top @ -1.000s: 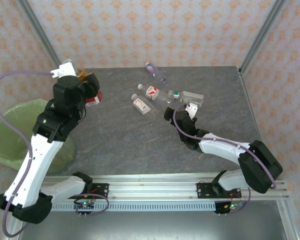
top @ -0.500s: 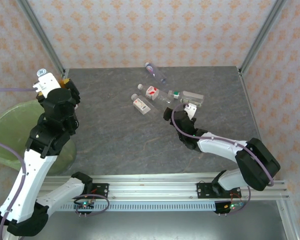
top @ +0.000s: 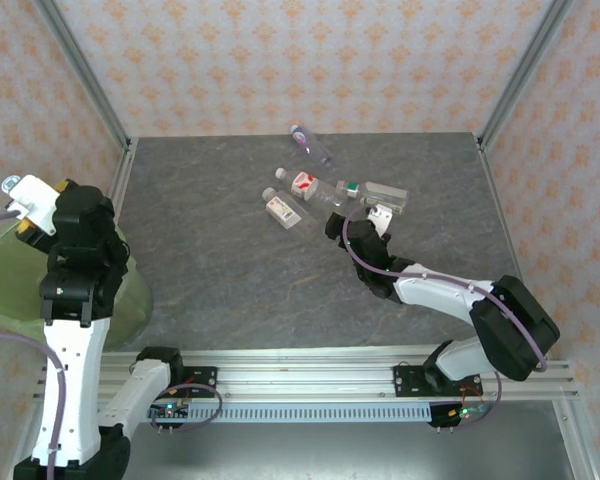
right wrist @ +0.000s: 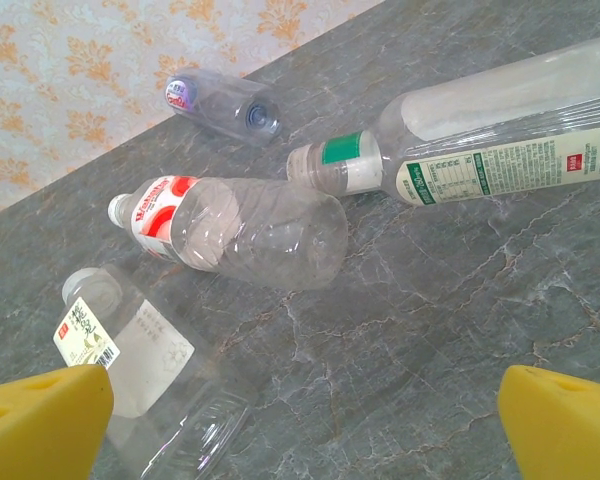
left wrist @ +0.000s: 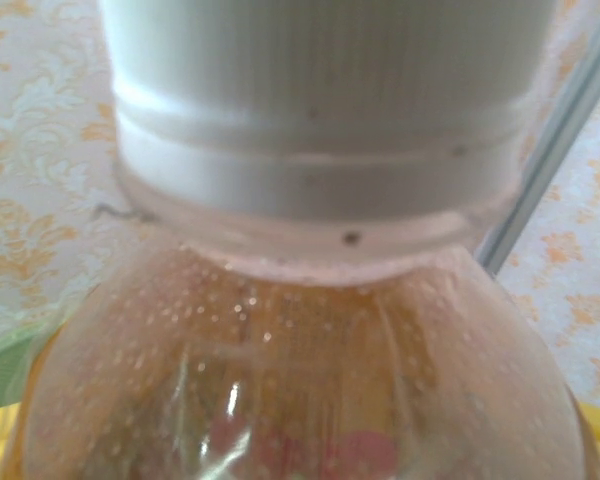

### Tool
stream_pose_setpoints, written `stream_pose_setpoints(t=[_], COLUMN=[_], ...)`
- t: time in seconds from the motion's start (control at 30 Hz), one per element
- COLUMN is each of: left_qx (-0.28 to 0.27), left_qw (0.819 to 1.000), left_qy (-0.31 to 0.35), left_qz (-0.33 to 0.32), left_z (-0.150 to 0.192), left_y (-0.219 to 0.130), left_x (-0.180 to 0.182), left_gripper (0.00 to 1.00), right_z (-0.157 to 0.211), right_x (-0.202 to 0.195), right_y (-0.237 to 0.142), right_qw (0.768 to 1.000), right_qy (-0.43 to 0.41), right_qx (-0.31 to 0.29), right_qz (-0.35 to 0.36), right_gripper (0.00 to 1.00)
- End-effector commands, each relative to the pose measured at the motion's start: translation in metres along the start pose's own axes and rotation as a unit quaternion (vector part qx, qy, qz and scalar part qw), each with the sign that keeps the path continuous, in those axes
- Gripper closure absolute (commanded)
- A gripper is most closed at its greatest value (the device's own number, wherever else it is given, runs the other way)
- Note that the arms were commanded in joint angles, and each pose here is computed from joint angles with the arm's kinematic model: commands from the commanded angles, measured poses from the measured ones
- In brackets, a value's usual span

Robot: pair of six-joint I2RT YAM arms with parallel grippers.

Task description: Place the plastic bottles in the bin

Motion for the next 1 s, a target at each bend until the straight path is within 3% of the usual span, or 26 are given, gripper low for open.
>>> stream_pose_setpoints(t=[0.0, 0.17, 0.33, 0.67, 0.97], left_qx=[0.022, 0.072, 0.137, 0.177, 0.202], left_qw=[0.999, 0.997, 0.987, 0.975, 0.939], left_qy=[0.015, -0.016, -0.067, -0.114, -0.135], left_qz=[-0.034, -0.037, -0.044, 0.067, 0.245], left_z=[0.008, 0.024, 0.032, 0.017, 0.007], left_y=[0.008, 0.024, 0.041, 0.039, 0.027], left_x=[0.005, 0.010, 0.015, -0.007, -0.032], left_gripper=[0.29, 0.26, 0.00, 0.00, 0.00], right_z=[-0.008, -0.009, -0.010, -0.006, -0.014], right_x=[0.007, 0.010, 0.013, 0.005, -0.001], right_y=[0.002, 0.003, 0.002, -0.002, 0.006], right_qw=[1.000, 1.000, 0.999, 1.000, 0.999], right_qy=[0.002, -0.006, -0.011, -0.005, -0.027], right_qx=[-0.012, -0.013, -0.011, -0.012, 0.015], right_qz=[-0.012, -0.019, -0.031, -0.025, -0.025], right_gripper=[0.01, 0.01, 0.01, 0.01, 0.01])
Point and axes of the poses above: each hand's point on the last joint's axis, 136 mm out from that joint toward the fingers, its own y axis out along the fingers, its own x axis along the line the jaws close on, z = x × y, the point moved 10 cm from there along -y, back along the fingers, and after that the axes turned 1 degree about -y, right-handed, at the moved point
